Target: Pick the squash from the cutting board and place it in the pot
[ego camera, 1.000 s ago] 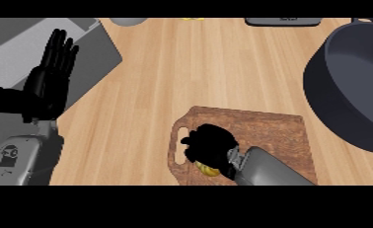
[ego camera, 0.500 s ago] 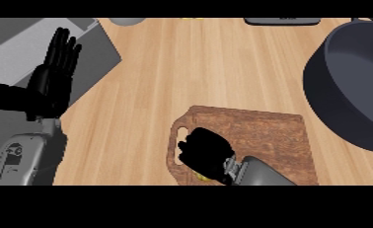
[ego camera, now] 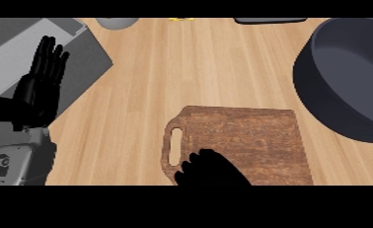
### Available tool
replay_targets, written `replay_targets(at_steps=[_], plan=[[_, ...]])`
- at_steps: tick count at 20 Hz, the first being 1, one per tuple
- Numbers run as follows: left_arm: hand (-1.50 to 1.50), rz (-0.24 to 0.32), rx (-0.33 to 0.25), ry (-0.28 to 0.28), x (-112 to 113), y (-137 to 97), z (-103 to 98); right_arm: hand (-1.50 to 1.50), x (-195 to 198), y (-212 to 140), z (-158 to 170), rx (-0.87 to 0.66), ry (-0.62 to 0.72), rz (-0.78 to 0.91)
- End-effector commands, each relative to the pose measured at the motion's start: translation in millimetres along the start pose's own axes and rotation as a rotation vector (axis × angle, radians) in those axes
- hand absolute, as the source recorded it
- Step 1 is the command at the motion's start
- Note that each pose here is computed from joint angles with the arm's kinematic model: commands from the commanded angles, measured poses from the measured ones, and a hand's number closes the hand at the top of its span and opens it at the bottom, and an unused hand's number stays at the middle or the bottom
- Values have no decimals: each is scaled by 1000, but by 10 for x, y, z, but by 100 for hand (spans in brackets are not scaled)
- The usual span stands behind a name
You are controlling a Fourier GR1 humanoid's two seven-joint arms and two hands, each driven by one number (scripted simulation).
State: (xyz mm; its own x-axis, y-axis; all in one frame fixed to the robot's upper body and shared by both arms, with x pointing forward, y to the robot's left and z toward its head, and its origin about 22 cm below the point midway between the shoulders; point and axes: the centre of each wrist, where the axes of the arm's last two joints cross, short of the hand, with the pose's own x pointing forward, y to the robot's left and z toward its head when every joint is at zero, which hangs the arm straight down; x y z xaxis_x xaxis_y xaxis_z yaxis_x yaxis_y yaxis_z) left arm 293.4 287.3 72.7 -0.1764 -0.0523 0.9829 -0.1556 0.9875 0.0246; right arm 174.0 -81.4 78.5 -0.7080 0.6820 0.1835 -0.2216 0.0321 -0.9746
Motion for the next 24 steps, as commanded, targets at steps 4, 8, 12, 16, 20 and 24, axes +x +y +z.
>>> replay_targets(at_steps=[4,8,12,16,20,24], plan=[[0,-20,9,5,26,103,29,150,64,-390,812,-412,266,-26],[0,7,-3,2,84,-126,27,150,91,-670,1177,-623,379,-42],[0,7,-24,-10,110,-159,-28,150,-148,-819,1424,-753,487,15],[0,5,-36,-13,155,-76,-33,150,-405,-871,1535,-842,567,-9],[0,13,-45,-8,33,-137,6,150,-803,-909,1656,-789,643,31],[0,5,-28,-2,-61,-65,96,150,-1206,-962,1882,-748,698,46]])
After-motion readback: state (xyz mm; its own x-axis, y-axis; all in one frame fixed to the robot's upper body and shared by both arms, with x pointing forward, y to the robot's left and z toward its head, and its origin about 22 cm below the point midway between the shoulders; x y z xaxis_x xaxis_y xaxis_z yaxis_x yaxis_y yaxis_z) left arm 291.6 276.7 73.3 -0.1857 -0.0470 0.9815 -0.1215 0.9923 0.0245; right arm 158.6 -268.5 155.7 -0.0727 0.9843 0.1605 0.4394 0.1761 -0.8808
